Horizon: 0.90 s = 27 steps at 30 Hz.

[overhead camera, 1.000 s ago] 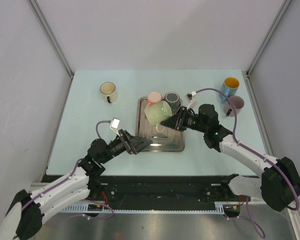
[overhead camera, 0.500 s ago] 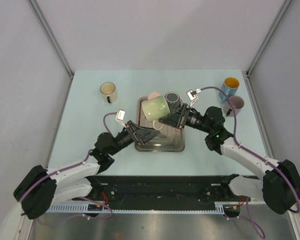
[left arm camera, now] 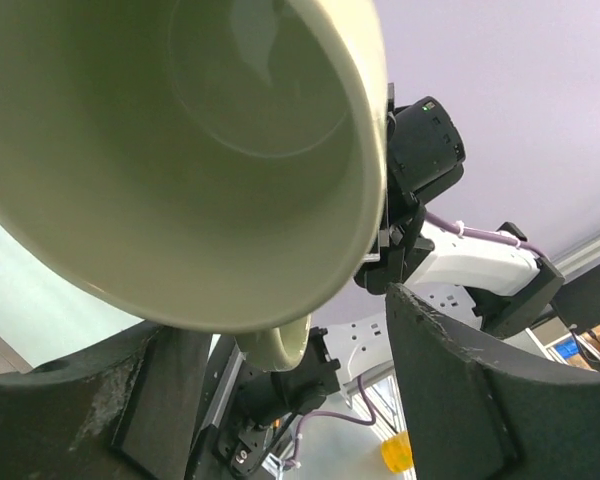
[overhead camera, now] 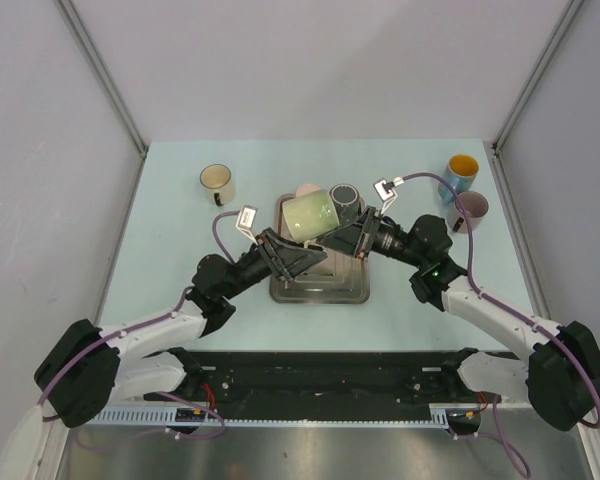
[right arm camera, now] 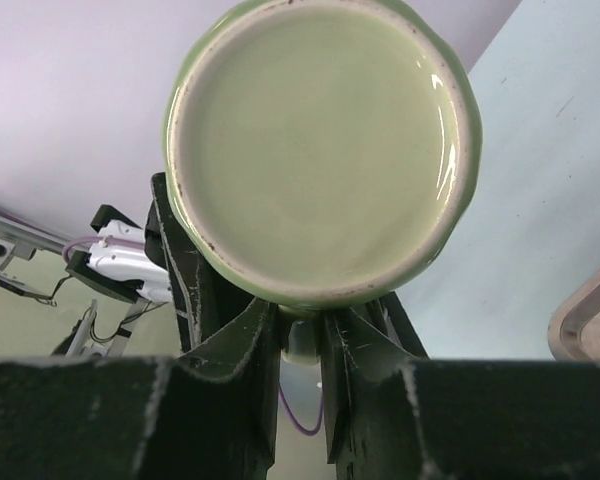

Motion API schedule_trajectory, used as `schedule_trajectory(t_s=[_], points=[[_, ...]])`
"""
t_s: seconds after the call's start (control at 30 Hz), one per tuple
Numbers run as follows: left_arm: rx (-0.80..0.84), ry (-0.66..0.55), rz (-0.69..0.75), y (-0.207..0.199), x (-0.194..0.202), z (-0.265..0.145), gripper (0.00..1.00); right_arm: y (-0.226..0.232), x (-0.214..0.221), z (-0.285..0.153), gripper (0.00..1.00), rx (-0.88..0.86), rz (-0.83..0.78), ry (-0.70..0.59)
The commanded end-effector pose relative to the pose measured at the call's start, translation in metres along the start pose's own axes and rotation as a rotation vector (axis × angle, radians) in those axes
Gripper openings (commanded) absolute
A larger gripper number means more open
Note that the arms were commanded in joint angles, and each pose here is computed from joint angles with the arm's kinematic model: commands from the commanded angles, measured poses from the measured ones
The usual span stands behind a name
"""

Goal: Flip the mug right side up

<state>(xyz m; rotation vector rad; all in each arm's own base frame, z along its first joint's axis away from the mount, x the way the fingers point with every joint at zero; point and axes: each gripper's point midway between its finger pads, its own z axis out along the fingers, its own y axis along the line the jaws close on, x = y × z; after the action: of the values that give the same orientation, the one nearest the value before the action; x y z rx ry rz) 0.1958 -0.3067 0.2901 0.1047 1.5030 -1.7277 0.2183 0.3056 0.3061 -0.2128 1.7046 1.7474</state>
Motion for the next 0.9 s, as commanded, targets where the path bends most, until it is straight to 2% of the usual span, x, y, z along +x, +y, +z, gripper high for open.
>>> schedule_trajectory(t_s=[0.0,0.27,0.47,0.7,0.87], points=[[0.121,-0.005,0.013,-0.032,-0.009,0.007,0.72,0.045,-0.011,0.001,0.00,-0.150,-0.089,-0.041],[0.149,-0.018,0.005,-0.038,-0.014,0.011,0.62,0.045,-0.007,0.004,0.00,-0.158,-0.084,-0.031],[0.179,-0.023,-0.010,-0.044,-0.016,0.013,0.47,0.044,-0.005,0.004,0.00,-0.153,-0.086,-0.024],[0.193,-0.022,-0.012,-0.048,-0.017,0.015,0.42,0.043,0.000,0.005,0.00,-0.144,-0.092,-0.009],[0.201,-0.019,-0.011,-0.050,-0.018,0.016,0.32,0.043,0.004,0.006,0.00,-0.142,-0.093,0.002]])
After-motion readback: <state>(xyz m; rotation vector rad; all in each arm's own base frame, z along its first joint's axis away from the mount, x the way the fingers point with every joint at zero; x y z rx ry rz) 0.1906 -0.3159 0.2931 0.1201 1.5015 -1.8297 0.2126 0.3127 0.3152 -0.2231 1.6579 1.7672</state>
